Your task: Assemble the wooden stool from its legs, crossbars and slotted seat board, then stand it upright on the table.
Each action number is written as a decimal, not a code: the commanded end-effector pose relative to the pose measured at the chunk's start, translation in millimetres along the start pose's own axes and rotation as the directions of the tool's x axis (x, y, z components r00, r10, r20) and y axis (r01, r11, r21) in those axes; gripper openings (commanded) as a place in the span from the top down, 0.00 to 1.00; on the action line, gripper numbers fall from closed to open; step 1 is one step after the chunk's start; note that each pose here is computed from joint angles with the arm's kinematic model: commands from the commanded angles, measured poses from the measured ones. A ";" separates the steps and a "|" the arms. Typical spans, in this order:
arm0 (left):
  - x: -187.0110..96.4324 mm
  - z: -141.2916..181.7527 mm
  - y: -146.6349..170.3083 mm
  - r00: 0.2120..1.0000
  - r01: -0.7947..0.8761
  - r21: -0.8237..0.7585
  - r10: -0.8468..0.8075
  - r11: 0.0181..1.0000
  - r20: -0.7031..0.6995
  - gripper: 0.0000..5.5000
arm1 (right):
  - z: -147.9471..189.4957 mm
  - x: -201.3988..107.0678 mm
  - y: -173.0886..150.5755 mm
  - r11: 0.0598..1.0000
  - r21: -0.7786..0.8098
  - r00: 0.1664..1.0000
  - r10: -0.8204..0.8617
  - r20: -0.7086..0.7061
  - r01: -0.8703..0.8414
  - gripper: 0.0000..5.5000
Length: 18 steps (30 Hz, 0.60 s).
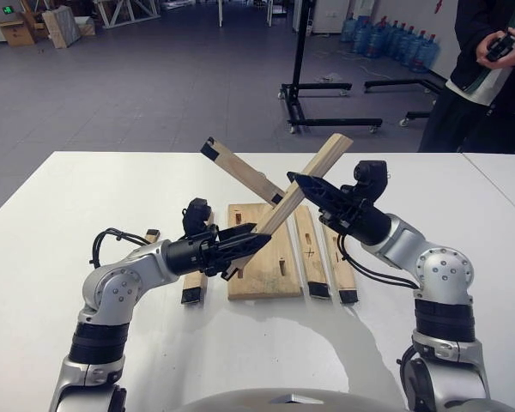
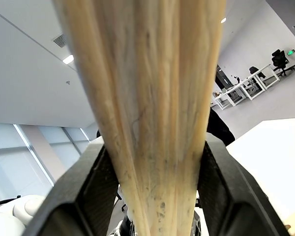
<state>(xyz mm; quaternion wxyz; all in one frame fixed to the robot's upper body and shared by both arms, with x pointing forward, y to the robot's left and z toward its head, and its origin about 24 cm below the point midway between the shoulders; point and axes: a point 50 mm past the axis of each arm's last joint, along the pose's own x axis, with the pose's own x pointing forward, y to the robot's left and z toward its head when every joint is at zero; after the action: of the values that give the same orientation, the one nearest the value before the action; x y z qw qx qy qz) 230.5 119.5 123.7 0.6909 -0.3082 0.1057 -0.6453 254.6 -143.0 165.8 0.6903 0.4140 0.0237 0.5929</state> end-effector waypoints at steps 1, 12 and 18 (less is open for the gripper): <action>-0.6 -1.4 -3.6 0.999 0.015 0.010 -0.015 1.000 -0.031 0.63 | 4.3 0.2 7.2 0.999 0.000 0.999 0.047 -0.002 -0.047 0.62; -25.4 10.1 30.0 0.961 -0.239 -0.081 0.248 0.968 0.126 0.39 | 27.6 8.1 1.4 0.959 -0.259 0.984 -0.079 0.161 0.120 0.62; -58.2 10.5 40.8 0.874 -0.438 -0.104 0.450 0.893 0.184 0.33 | 51.4 -15.0 -23.7 0.713 -0.619 0.940 -0.312 0.139 0.328 0.63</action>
<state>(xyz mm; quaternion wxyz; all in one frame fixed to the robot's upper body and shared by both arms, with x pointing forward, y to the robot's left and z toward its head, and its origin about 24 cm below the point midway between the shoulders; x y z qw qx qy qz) 263.8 170.2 98.2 0.8009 -0.3709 0.1176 -0.4551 285.2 -170.1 174.3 0.8570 0.2212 -0.1024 0.4540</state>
